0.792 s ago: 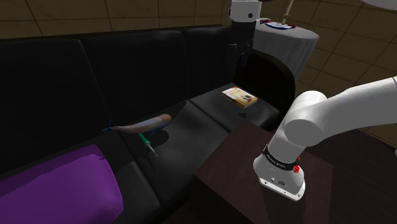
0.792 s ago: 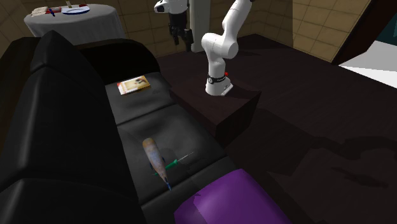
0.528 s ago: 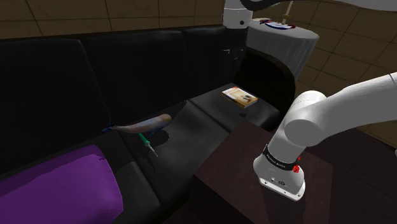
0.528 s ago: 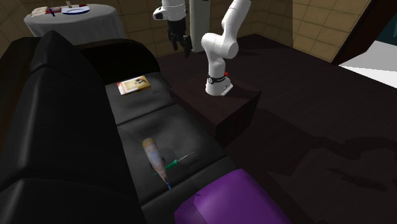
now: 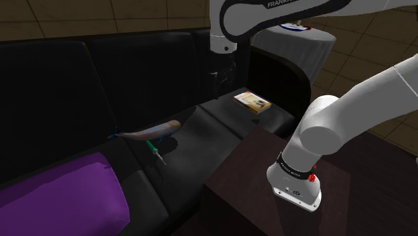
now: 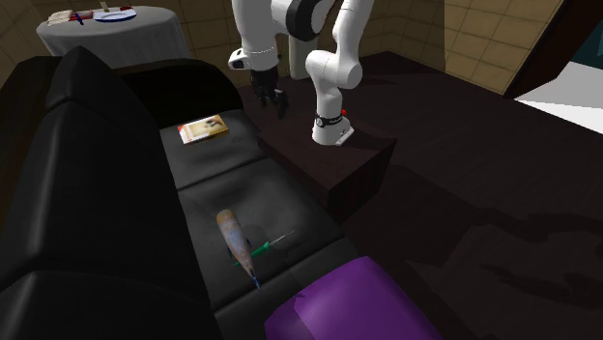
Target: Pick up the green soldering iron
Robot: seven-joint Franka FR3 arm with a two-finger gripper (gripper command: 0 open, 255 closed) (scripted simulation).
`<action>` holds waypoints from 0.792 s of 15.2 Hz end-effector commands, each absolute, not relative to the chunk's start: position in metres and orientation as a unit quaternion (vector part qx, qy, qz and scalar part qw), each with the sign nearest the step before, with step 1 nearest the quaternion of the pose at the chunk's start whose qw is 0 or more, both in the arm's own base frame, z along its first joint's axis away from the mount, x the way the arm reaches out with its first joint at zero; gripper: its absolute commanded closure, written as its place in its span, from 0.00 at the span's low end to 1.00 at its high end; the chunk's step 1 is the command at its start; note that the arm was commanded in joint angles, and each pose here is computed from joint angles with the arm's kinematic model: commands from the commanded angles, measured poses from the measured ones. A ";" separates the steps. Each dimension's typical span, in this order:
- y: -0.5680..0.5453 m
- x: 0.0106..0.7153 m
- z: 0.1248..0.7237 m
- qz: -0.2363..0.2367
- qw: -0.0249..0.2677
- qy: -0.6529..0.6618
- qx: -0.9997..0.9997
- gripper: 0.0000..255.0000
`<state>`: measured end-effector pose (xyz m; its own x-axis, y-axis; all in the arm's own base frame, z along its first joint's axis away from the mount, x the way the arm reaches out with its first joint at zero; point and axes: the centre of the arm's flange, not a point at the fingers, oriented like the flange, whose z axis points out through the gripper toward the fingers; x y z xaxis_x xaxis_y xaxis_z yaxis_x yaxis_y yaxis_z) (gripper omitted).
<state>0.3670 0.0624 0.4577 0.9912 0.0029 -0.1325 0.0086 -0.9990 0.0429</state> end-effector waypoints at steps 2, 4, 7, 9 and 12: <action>0.083 0.388 0.427 -0.066 0.021 0.007 0.998 0.00; 0.094 0.402 0.407 -0.067 0.020 0.010 0.998 0.00; 0.112 0.422 0.378 -0.068 0.019 0.013 0.997 0.00; 0.123 0.436 0.359 -0.068 0.019 0.016 0.997 0.00; 0.141 0.456 0.329 -0.069 0.018 0.020 0.997 0.00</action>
